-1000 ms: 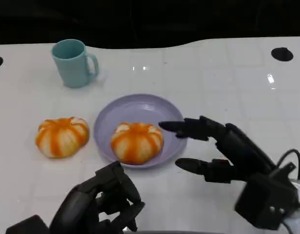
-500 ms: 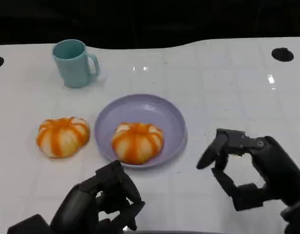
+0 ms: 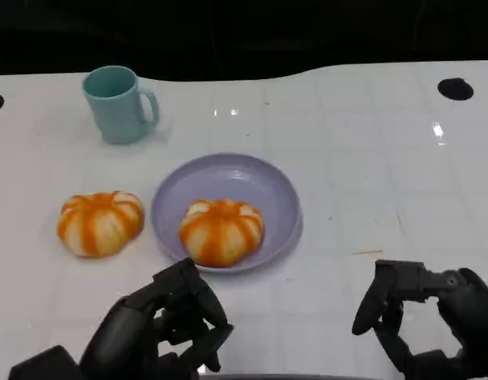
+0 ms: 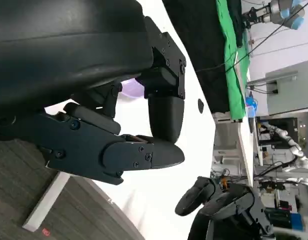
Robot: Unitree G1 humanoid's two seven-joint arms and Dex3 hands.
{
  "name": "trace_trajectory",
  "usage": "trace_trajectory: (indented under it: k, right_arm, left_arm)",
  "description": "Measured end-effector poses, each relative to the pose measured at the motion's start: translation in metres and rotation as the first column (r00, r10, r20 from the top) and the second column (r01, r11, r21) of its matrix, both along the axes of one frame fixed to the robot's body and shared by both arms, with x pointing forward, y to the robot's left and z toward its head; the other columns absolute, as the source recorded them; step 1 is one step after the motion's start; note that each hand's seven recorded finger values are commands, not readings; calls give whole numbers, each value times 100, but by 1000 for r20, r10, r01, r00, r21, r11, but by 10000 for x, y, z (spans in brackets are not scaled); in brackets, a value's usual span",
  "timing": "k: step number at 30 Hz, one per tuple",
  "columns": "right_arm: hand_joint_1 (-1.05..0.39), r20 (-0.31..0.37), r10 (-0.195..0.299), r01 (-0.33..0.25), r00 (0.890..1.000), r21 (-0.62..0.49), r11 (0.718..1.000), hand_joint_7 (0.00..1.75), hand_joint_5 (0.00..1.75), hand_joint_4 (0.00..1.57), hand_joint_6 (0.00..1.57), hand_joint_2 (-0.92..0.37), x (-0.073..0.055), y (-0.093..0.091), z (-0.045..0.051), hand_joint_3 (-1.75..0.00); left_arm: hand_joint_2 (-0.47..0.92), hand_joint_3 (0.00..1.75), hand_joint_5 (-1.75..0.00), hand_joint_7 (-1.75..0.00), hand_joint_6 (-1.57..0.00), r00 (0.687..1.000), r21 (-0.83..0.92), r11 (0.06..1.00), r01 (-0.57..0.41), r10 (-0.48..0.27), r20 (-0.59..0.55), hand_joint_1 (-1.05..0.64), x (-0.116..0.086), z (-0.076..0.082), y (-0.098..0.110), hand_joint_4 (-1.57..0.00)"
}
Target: Grasp the bread from the table and place it into the plate.
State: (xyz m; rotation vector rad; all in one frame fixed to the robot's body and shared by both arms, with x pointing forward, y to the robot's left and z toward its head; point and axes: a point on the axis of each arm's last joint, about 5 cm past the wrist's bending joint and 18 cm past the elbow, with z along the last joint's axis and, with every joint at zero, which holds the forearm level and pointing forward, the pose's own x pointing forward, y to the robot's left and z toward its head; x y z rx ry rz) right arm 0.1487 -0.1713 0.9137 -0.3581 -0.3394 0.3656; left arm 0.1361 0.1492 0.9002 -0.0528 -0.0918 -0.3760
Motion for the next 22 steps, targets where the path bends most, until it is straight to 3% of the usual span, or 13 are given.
trace_trajectory:
  k: [11, 22]
  right_arm:
    - [-14, 1, -34, 34, 999, 17, 999, 140, 175, 74, 76, -38, 26, -19, -170, -130]
    - [-17, 58, -42, 41, 997, 20, 999, 139, 175, 80, 81, -32, 85, 18, -235, -134]
  left_arm:
    - [92, 40, -175, -173, -46, 1000, 2, 1000, -16, 16, -7, -54, 20, -22, 39, -66]
    - [92, 40, -175, -173, -47, 1000, -2, 1000, -14, 14, 0, -54, 54, -35, 71, -68]
